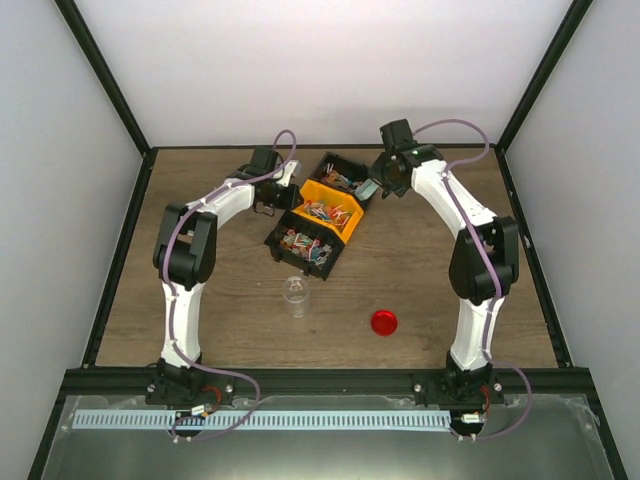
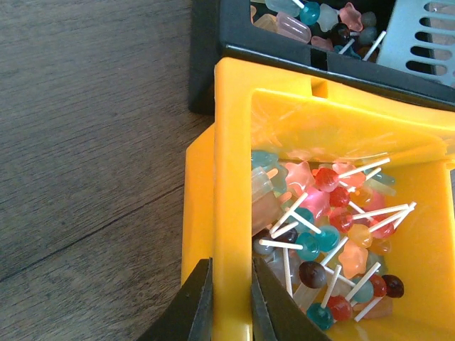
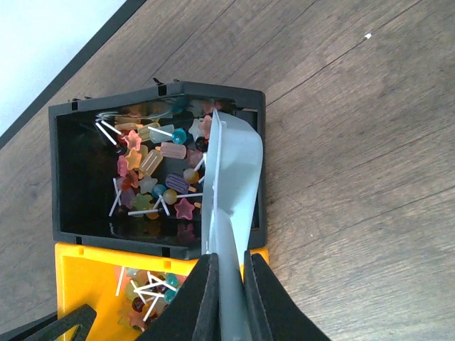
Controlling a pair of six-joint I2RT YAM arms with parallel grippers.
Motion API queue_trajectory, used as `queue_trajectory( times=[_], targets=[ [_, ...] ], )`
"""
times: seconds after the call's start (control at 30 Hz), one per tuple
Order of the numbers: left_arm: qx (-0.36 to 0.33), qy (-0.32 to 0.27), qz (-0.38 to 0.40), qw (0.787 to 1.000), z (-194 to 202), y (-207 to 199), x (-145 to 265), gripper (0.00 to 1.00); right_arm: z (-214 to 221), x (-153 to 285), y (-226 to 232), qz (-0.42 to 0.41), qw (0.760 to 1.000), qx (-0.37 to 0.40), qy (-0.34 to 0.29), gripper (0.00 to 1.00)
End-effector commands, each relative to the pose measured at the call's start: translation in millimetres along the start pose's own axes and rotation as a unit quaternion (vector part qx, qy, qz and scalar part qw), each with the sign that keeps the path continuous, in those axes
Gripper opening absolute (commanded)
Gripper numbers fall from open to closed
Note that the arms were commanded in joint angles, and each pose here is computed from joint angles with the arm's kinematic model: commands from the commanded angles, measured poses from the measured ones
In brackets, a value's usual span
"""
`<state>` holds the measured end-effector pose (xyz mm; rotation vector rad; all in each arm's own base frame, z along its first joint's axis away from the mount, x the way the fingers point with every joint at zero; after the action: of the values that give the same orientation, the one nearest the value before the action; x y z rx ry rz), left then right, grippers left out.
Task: Pack the candies
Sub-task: Scoop the fake candies from the storage box.
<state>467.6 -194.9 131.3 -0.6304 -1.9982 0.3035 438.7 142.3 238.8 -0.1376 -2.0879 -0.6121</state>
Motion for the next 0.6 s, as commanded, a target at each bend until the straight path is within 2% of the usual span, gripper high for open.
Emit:
queue_trajectory(
  times=[0.0, 0.37, 0.57],
  targets=[
    [0.014, 0.013, -0.018, 1.000, 10, 11, -13, 0.04, 6, 6, -1, 0.032, 0.999, 0.024, 0.025, 0.01],
    [0.013, 0.017, -0.012, 1.000, 12, 13, -19, 0.04, -9, 32, 10, 0.045, 0.996, 0.077, -0.022, 0.01],
    [0.015, 0.022, -0.004, 1.000, 13, 11, -23, 0.04, -10, 6, 16, 0.059, 0.992, 0.113, 0.013, 0.01]
  ],
)
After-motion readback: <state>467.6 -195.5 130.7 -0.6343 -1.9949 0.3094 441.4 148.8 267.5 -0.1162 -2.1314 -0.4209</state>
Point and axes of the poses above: each gripper's point midway between its finger pads, its own x axis back along the fingers, its own y axis along the line the jaws close on, z = x × y, the point moved 8 cm from there along x, back along the fingers, and after that the axes turned 7 degrees about x, right-handed, at the moved point
